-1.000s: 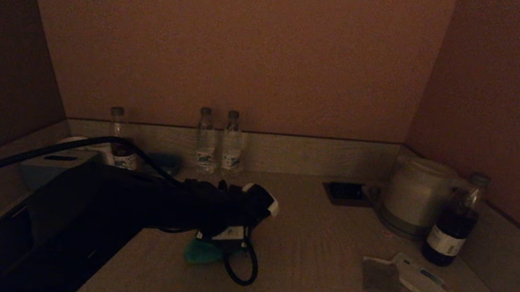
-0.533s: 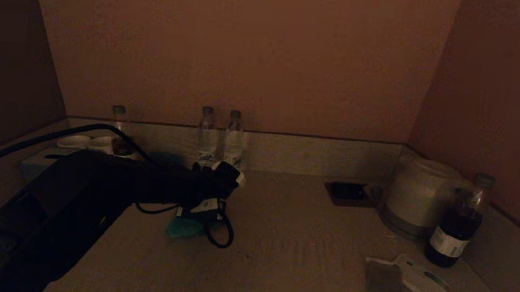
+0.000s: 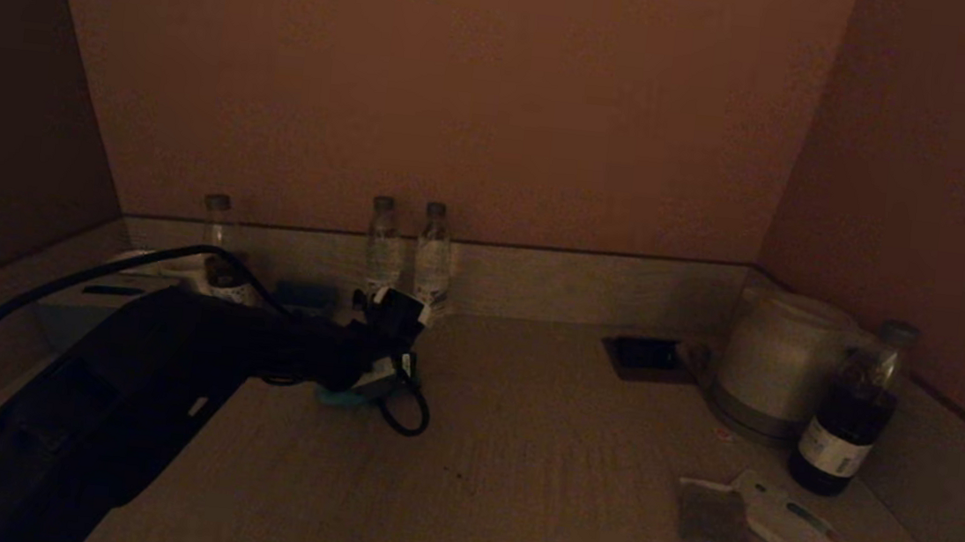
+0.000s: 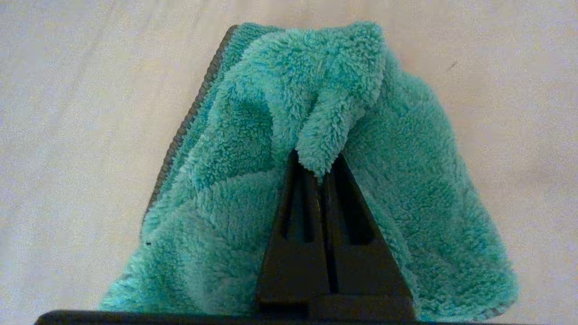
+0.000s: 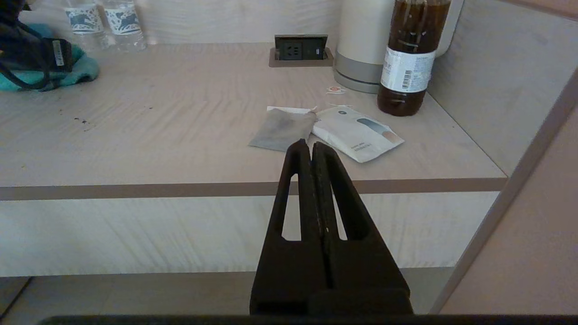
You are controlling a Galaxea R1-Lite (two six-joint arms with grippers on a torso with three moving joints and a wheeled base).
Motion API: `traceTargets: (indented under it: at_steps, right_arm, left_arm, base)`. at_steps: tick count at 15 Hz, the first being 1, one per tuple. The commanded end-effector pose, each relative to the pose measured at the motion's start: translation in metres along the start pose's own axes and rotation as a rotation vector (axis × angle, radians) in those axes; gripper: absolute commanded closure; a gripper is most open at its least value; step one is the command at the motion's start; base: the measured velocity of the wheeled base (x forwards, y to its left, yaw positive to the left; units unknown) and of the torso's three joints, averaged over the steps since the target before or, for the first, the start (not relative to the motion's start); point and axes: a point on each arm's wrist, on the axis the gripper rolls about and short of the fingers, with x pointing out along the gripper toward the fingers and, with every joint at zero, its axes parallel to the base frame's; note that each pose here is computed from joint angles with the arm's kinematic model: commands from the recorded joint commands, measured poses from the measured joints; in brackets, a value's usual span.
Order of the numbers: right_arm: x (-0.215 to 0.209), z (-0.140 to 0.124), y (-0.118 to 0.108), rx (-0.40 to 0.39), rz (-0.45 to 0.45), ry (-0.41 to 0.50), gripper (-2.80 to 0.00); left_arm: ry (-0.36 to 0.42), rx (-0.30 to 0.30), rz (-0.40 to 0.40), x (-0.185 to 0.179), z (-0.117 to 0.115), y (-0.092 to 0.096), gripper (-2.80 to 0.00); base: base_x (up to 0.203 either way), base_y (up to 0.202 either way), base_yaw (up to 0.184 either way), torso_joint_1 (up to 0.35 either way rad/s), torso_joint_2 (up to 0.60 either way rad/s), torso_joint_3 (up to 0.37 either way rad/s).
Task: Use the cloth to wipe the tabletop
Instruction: Sweep the stains on the table
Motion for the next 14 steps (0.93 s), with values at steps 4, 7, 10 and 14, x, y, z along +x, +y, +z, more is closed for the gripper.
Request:
traceTargets:
  at_steps: [4, 7, 10, 14]
  right_arm:
    - [0.0, 0.0, 0.0, 0.0, 0.001, 0.0, 0.0]
    - [0.0, 0.0, 0.0, 0.0, 0.001, 0.0, 0.0]
    - [0.0, 0.0, 0.0, 0.0, 0.001, 0.0, 0.0]
    - [0.0, 0.0, 0.0, 0.0, 0.001, 0.0, 0.0]
  left_arm:
    - [-0.032, 0.056, -0.115, -0.035, -0.013, -0.048, 0.0]
    - [-0.05, 0.081, -0.175, -0.065, -0.016, -0.071, 0.0]
    - [-0.048, 0.103, -0.213, -0.09, -0.02, -0.085, 0.0]
    - [0.013, 0.11, -0.218, -0.115, -0.033, -0.093, 0.0]
  base:
    - [0.0, 0.0, 0.0, 0.0, 0.0, 0.0]
    - [0.0, 0.0, 0.0, 0.0, 0.0, 0.0]
    - [0.0, 0.0, 0.0, 0.0, 0.0, 0.0]
    - [0.0, 0.0, 0.0, 0.0, 0.0, 0.0]
